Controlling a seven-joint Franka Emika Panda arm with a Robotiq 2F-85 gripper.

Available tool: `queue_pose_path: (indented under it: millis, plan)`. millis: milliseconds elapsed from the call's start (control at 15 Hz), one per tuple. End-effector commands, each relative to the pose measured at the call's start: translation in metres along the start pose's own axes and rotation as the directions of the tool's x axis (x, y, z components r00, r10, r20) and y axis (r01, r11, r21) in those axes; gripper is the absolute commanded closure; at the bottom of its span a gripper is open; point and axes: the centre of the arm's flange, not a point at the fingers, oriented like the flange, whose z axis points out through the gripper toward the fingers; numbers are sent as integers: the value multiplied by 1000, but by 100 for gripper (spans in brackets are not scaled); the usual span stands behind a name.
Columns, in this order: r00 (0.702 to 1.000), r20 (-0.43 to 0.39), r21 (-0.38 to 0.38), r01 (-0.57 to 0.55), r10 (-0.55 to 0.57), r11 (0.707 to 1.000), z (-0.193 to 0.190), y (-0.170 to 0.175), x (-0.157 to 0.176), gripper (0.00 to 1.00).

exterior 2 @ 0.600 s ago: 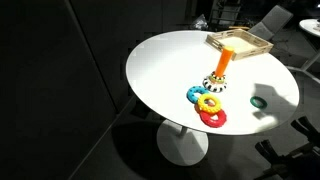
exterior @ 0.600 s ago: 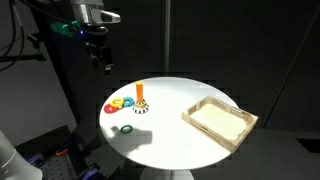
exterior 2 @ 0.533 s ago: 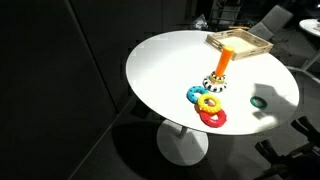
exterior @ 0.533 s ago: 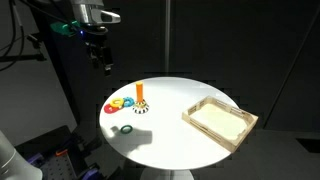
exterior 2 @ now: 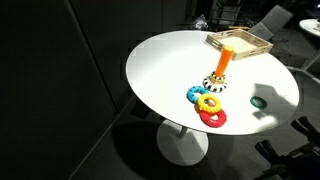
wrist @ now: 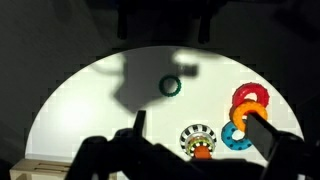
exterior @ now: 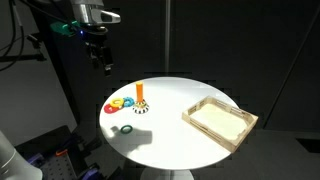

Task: Move the orange stand to the right then put the black and white and yellow rings on the table

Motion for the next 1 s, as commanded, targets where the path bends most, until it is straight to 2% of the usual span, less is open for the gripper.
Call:
queue_pose_path:
  millis: [0,400,933]
  plan:
    - [1000,0,0,0,0,1000,0,0,0,0]
    - [1000,0,0,0,0,1000,0,0,0,0]
    - [998,-64,-10,-10,9,1000,21,-1,57,0]
